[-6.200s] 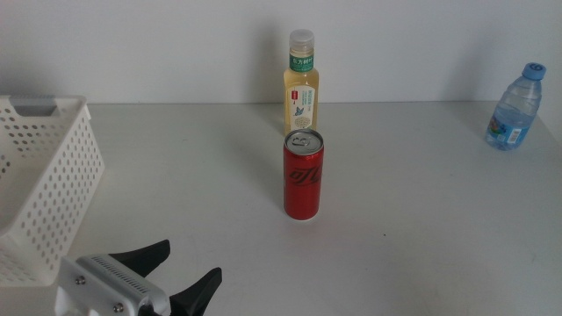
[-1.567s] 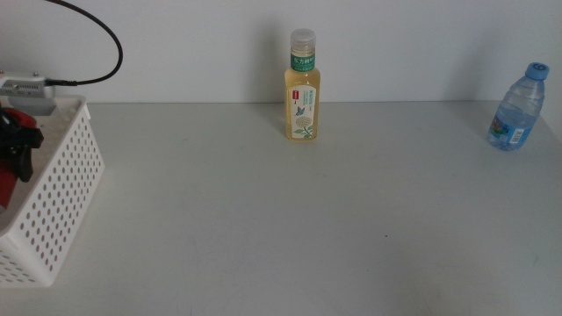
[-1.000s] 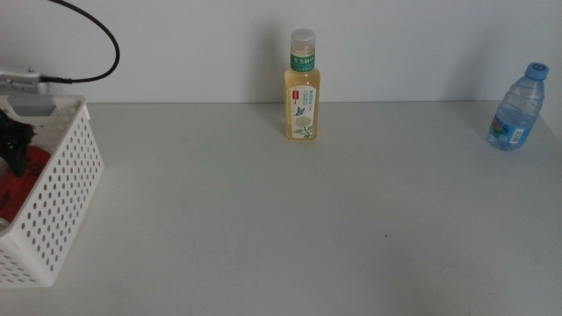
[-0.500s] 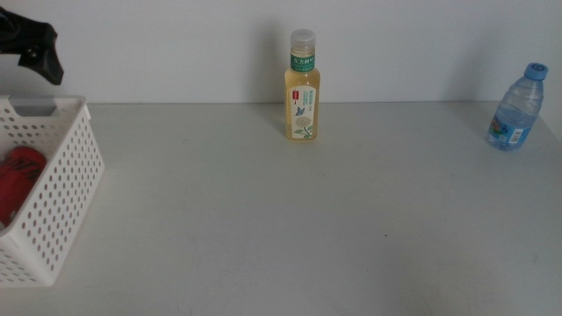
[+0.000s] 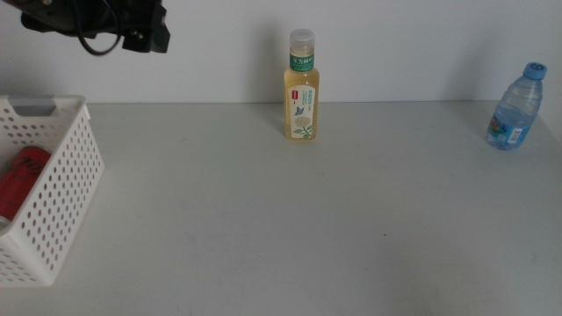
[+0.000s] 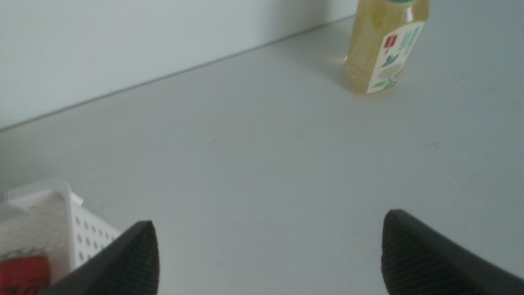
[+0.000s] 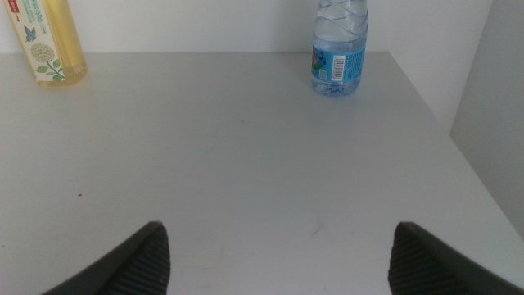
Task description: Use arms to grab the bottles and put them into the dustbin to the left of the table.
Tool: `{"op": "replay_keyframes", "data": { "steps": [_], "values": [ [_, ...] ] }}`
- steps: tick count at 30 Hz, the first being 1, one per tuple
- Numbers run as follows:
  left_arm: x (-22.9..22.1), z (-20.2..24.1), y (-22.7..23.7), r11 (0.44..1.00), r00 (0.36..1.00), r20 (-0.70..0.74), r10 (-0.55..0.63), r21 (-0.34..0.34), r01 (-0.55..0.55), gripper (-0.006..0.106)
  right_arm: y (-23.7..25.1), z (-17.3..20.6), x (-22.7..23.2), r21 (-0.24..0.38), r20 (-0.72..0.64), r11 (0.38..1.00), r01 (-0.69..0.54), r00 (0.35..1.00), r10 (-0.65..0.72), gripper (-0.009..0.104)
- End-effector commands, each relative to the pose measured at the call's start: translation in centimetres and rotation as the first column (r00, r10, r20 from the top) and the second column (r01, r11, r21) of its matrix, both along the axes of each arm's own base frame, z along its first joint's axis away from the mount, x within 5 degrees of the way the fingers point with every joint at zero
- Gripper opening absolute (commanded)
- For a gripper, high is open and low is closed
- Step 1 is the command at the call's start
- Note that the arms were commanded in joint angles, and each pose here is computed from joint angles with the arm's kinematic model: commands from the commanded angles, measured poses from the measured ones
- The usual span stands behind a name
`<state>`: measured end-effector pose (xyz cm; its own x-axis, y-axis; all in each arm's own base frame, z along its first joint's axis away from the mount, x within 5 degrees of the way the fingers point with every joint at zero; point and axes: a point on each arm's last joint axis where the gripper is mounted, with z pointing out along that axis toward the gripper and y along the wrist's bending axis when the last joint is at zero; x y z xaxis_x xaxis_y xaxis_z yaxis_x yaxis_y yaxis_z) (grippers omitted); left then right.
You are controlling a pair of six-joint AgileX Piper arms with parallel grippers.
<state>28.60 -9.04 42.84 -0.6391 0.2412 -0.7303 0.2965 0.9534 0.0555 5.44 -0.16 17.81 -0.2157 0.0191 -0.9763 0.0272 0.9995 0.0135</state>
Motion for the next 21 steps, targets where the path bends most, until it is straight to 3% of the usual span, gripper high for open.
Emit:
{"op": "replay_keyframes", "data": {
  "steps": [1,5,12,21],
  "values": [
    [-2.3,1.9,-0.6,0.997,0.971,0.239,-0.015,-0.074,0.033,0.092,-0.1,1.1,-0.1,-0.022,0.103,1.0,0.007,0.995,-0.005,0.075],
    [-4.5,-0.8,-1.1,0.98,0.923,0.381,-0.042,-0.163,0.112,0.092,-0.1,1.1,-0.1,-0.022,0.103,1.0,0.007,0.995,-0.005,0.075],
    [-6.9,-9.2,-0.6,0.941,0.893,0.45,0.005,-0.305,0.148,0.092,-0.1,1.1,-0.1,-0.022,0.103,1.0,0.007,0.995,-0.005,0.075],
    [-8.8,-16.5,0.3,0.935,0.886,0.464,0.024,-0.323,0.144,0.092,-0.1,1.1,-0.1,-0.022,0.103,1.0,0.007,0.995,-0.005,0.075]
  ]
}}
